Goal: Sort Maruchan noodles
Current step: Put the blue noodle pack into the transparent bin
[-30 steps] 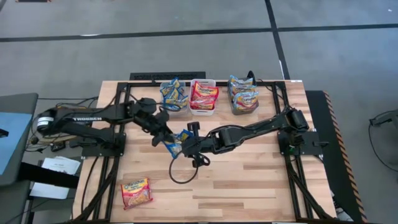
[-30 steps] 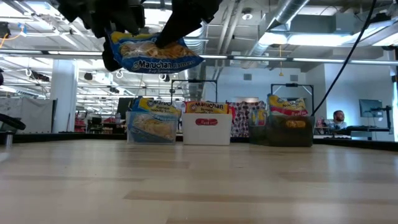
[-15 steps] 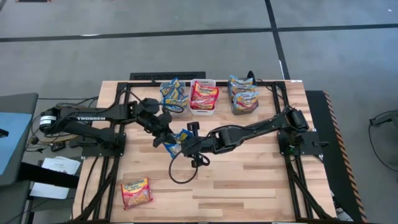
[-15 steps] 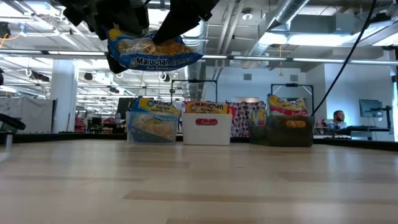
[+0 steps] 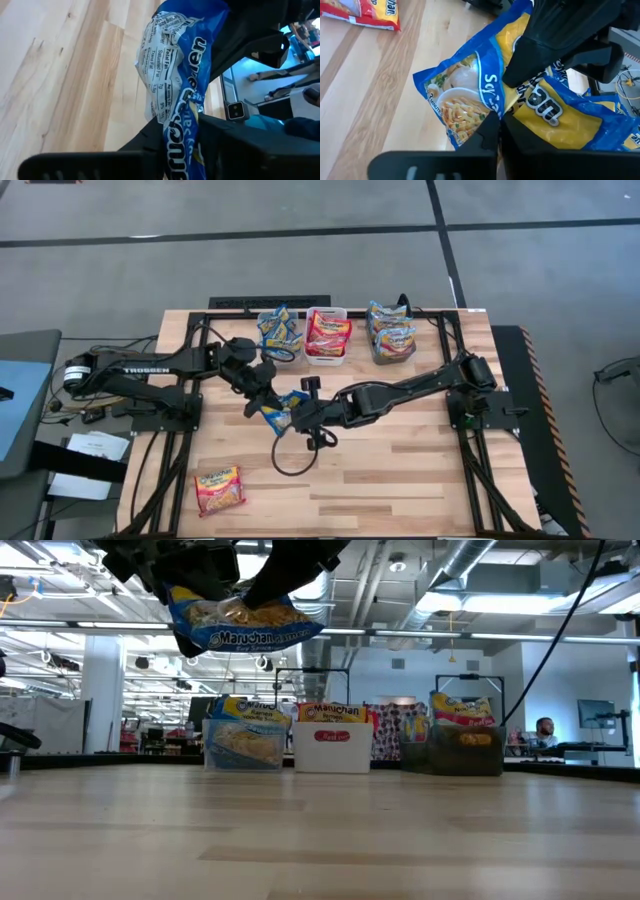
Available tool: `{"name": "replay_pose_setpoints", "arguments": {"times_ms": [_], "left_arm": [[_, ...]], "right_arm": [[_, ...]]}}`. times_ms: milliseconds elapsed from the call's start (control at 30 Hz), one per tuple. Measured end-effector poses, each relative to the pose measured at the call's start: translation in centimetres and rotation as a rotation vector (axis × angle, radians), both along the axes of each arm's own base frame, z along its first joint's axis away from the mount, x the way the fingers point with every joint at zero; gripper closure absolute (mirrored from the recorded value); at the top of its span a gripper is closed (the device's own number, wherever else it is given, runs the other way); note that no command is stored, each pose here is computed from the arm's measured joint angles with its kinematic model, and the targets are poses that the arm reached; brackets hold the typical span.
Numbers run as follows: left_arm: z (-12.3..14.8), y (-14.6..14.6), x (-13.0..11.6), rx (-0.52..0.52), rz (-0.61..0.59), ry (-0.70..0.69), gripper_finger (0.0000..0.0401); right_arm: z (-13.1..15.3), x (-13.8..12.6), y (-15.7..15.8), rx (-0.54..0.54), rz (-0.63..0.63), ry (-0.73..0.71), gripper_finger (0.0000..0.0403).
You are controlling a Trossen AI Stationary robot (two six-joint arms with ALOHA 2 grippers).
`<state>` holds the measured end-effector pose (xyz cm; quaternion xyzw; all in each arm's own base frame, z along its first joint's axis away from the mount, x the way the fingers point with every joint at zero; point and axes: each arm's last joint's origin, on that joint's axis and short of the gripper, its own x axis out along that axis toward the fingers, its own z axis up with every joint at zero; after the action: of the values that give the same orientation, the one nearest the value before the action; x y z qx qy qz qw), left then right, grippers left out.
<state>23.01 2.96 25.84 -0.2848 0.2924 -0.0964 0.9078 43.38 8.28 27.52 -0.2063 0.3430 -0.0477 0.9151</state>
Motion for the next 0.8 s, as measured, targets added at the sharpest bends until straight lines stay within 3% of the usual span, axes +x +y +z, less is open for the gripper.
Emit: {"name": "replay_pose_setpoints", "arguments": {"times_ms": [267,600,800], "left_arm": [[-0.1,0.0,0.0,0.044,-0.018,-0.007,0.035],[0.0,0.1,-1.1,0.147,0.044,0.045,0.035],[1.9,0.5,-2.2,0.378,0.115,0.126,0.035]], "right_arm": [[0.0,0.0,-0.1,-0.027,-0.031,0.0,0.0305],[0.0,-0.5,0.2,-0.221,-0.094,0.031,0.0233],[1.4,-1.2,1.6,-0.272,-0.115,0.056,0.0232]]}}
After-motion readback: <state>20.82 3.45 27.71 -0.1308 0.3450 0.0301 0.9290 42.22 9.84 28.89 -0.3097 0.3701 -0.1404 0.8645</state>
